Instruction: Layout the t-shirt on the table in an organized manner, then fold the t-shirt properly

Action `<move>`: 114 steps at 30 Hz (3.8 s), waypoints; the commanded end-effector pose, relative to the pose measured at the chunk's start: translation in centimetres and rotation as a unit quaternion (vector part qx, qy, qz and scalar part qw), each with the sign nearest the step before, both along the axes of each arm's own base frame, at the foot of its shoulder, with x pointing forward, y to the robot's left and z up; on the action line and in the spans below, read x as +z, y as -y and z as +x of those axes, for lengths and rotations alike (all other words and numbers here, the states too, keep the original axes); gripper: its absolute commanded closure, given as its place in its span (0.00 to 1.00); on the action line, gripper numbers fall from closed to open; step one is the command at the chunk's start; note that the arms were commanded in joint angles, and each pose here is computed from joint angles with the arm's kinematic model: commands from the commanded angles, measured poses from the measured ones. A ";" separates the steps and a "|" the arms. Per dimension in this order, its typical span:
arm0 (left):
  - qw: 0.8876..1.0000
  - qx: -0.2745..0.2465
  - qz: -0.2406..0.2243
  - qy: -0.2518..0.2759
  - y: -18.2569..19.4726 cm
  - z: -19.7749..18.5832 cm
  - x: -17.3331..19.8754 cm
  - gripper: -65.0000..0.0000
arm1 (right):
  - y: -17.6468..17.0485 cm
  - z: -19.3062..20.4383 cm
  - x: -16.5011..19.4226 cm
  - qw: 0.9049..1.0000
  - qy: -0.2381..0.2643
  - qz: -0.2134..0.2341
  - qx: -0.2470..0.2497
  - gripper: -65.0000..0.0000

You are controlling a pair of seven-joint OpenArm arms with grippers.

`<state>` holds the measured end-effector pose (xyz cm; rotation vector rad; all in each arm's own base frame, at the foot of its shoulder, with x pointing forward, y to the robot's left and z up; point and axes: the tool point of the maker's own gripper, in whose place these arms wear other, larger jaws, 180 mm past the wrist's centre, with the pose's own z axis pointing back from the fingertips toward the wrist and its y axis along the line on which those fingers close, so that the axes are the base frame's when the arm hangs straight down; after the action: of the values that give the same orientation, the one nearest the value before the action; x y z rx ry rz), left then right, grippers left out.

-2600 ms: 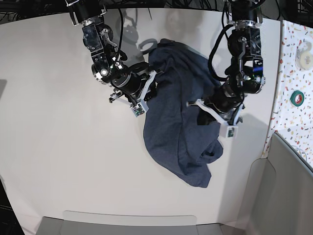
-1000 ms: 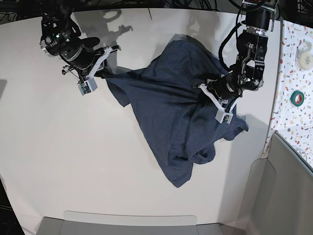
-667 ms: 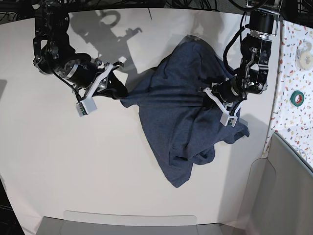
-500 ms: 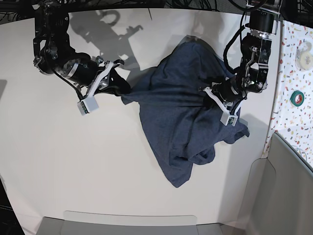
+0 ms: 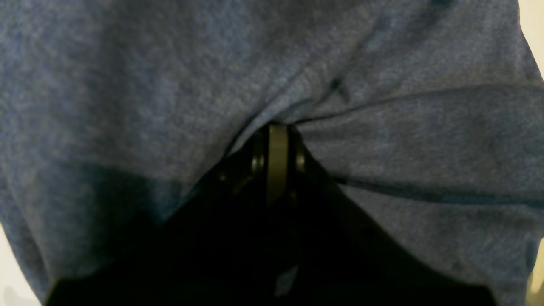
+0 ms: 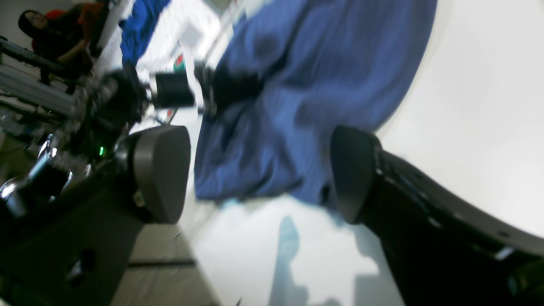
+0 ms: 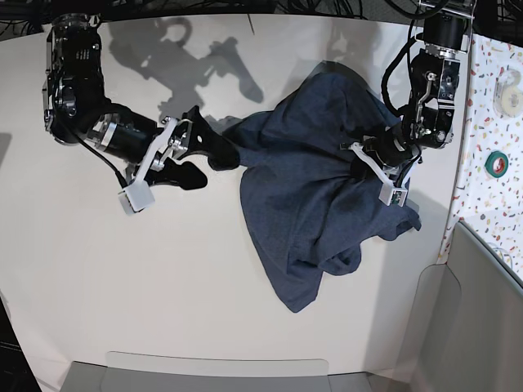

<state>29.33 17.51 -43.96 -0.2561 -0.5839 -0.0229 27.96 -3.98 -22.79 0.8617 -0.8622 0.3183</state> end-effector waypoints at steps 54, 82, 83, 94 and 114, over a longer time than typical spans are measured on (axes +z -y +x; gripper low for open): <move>0.961 -0.272 0.007 -0.056 12.4 -14.2 4.0 1.00 | 5.9 21.2 -5.7 0.966 -0.089 0.044 -0.237 1.00; 0.996 -0.061 0.015 0.063 4.5 -5.4 9.6 1.00 | 17.7 10.8 0.5 0.936 0.074 -0.040 -0.342 1.00; 0.996 -0.060 0.013 0.063 4.6 -5.4 9.6 1.00 | 17.3 10.5 1.0 0.936 0.083 -0.037 -0.340 1.00; 0.996 -0.062 0.013 0.062 4.6 -5.4 9.5 1.00 | 16.5 10.2 6.0 0.924 0.162 -0.062 -0.342 1.00; 0.997 -0.064 0.012 0.046 4.7 -6.1 8.9 1.00 | 14.1 11.6 8.2 0.914 0.206 -0.101 -0.336 1.00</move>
<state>22.74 12.84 -35.83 -0.2638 -0.6258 -0.1602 39.18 -18.37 -17.34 0.2532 -1.3380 -0.0474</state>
